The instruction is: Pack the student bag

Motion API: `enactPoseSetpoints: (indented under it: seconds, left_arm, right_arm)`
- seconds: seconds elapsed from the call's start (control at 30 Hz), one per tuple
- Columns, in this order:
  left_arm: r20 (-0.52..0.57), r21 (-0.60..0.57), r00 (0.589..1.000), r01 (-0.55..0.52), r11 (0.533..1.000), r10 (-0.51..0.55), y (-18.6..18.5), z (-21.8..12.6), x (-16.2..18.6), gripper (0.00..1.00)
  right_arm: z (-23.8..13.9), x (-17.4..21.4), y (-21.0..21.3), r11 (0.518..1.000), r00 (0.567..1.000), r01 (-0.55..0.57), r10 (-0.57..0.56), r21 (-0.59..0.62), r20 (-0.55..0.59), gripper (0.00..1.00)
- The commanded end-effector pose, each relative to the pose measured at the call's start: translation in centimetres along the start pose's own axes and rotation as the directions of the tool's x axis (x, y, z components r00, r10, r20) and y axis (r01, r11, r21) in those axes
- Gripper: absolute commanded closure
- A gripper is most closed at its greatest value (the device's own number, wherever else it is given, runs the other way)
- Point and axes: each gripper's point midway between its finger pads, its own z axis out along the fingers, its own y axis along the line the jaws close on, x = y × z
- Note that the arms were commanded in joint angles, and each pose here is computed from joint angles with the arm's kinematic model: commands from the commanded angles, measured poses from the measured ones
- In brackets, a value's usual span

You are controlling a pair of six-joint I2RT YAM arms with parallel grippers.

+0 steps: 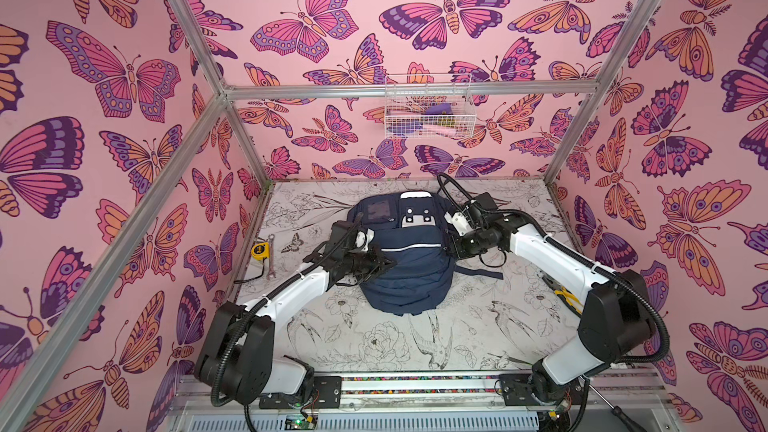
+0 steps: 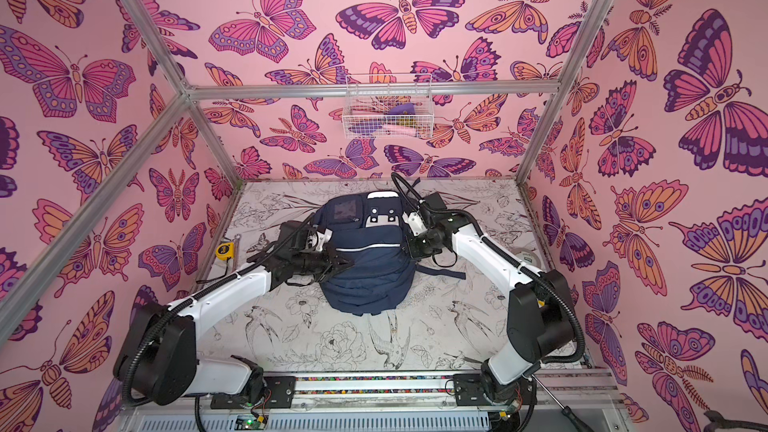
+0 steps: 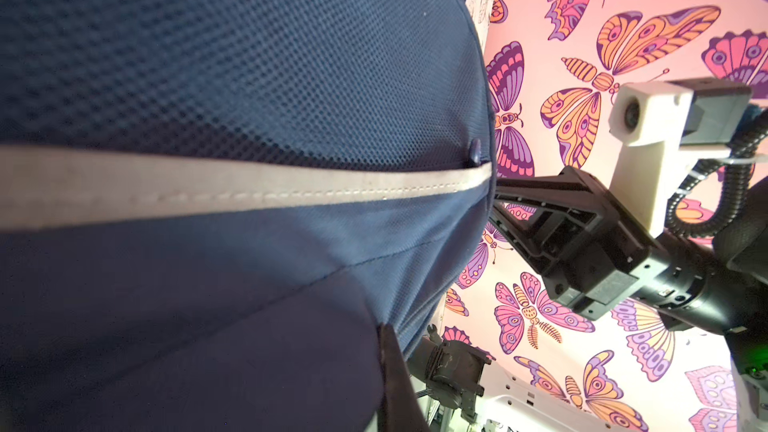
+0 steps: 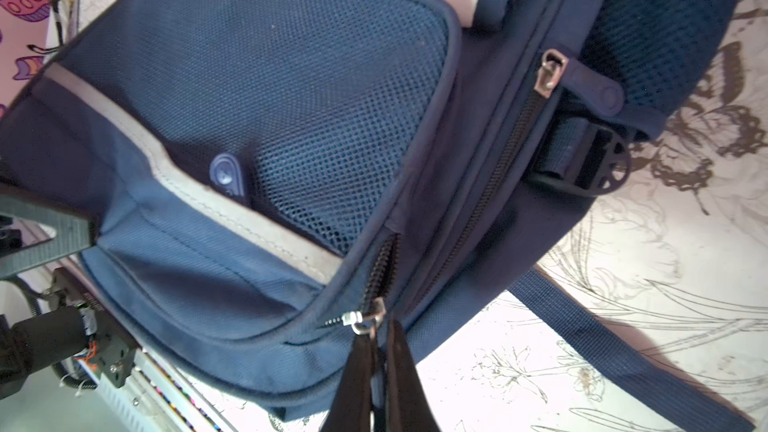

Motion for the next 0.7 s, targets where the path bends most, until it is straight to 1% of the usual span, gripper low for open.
enactPoseSetpoints:
  seconds: [0.0, 0.07, 0.1, 0.17, 0.37, 0.5, 0.6, 0.67]
  left_arm:
    - [0.005, -0.153, 0.988, 0.154, 0.976, -0.155, 3.3, -1.8, 1.9, 0.56]
    - [0.034, -0.141, 0.988, 0.155, 0.978, -0.152, 1.6, -1.9, 1.9, 0.41]
    - [0.037, -0.132, 0.988, 0.152, 0.979, -0.149, 0.7, -1.7, 2.0, 0.37]
    - [0.028, -0.115, 0.989, 0.148, 0.982, -0.146, -1.2, -1.0, 2.4, 0.33]
    - [-0.01, -0.05, 0.982, 0.189, 0.981, -0.19, -4.8, 1.8, 3.6, 0.33]
    - [-0.011, -0.058, 0.97, 0.241, 0.969, -0.242, -4.6, 3.4, 3.8, 0.32]
    - [0.008, -0.032, 0.961, 0.277, 0.96, -0.277, -4.8, 4.2, 3.1, 0.32]
    - [0.026, -0.015, 0.96, 0.278, 0.96, -0.278, -5.3, 4.7, 2.3, 0.33]
  right_arm:
    - [-0.9, -0.8, -4.8, 0.972, 0.998, -0.034, 0.019, 0.233, 0.063, 1.0]
    - [-1.3, 0.0, -3.2, 0.978, 0.997, -0.023, 0.008, 0.21, 0.073, 1.0]
    - [-1.2, 0.3, -2.8, 0.98, 0.997, -0.029, 0.015, 0.197, 0.071, 1.0]
    - [-1.0, 0.9, -1.8, 0.984, 0.997, -0.035, 0.023, 0.173, 0.072, 1.0]
    - [-0.7, 1.4, 1.3, 0.997, 0.997, -0.031, 0.025, 0.076, 0.071, 1.0]
    - [-0.9, 1.3, 3.4, 1.0, 0.996, -0.02, 0.019, 0.017, 0.083, 1.0]
    - [-0.9, 1.5, 4.9, 1.0, 0.996, -0.001, 0.002, -0.015, 0.084, 1.0]
    - [-1.0, 1.8, 5.4, 1.0, 0.997, 0.007, -0.005, -0.018, 0.081, 1.0]
